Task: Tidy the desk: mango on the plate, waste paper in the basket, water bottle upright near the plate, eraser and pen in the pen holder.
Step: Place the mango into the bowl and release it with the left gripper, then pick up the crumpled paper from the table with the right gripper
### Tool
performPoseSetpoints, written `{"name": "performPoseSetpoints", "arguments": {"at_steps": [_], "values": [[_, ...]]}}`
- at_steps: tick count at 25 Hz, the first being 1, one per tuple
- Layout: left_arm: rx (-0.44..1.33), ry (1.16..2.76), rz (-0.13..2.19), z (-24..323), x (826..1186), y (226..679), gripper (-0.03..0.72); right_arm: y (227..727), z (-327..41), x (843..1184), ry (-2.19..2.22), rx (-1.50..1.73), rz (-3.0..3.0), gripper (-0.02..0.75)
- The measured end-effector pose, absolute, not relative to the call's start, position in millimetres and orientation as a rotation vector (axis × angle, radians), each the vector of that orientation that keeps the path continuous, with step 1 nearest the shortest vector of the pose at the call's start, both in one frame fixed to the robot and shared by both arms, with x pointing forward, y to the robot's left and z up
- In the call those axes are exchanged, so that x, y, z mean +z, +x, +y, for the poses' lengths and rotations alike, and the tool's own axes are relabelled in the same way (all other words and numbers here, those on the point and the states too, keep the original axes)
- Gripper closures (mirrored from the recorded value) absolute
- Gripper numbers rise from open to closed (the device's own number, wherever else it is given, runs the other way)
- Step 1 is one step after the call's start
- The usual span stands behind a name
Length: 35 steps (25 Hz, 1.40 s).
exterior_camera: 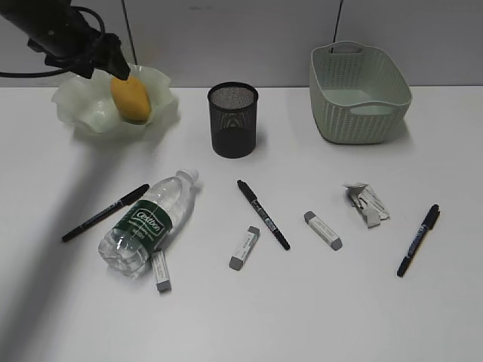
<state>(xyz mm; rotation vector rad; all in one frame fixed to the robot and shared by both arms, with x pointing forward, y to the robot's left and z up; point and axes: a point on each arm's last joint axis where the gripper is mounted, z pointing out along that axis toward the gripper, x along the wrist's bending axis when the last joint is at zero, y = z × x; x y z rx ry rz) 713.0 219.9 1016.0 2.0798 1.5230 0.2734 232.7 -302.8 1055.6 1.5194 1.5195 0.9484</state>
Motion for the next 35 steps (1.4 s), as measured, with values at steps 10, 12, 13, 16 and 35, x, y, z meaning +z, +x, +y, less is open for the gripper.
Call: {"name": "performPoseSetpoints", "arguments": {"at_steps": [10, 12, 13, 16, 35], "values": [[0.092, 2.188, 1.764, 231.9, 1052.4, 665.0, 0.135, 232.7, -302.8, 1055.6, 1.519, 0.948, 1.519, 0.281], [0.092, 2.179, 1.774, 233.3, 1059.9, 654.2, 0.136, 232.7, -302.8, 1055.6, 1.519, 0.948, 1.519, 0.281], [0.098, 2.173, 1.773, 234.3, 1067.0, 646.1, 0.136, 232.7, -302.8, 1055.6, 1.519, 0.948, 1.519, 0.281], [0.086, 2.176, 1.783, 237.0, 1075.5, 620.7, 0.137, 232.7, -302.8, 1055.6, 1.519, 0.948, 1.519, 0.281], [0.551, 1.799, 1.554, 271.0, 1080.5, 383.8, 0.138, 232.7, -302.8, 1055.6, 1.519, 0.948, 1.519, 0.281]]}}
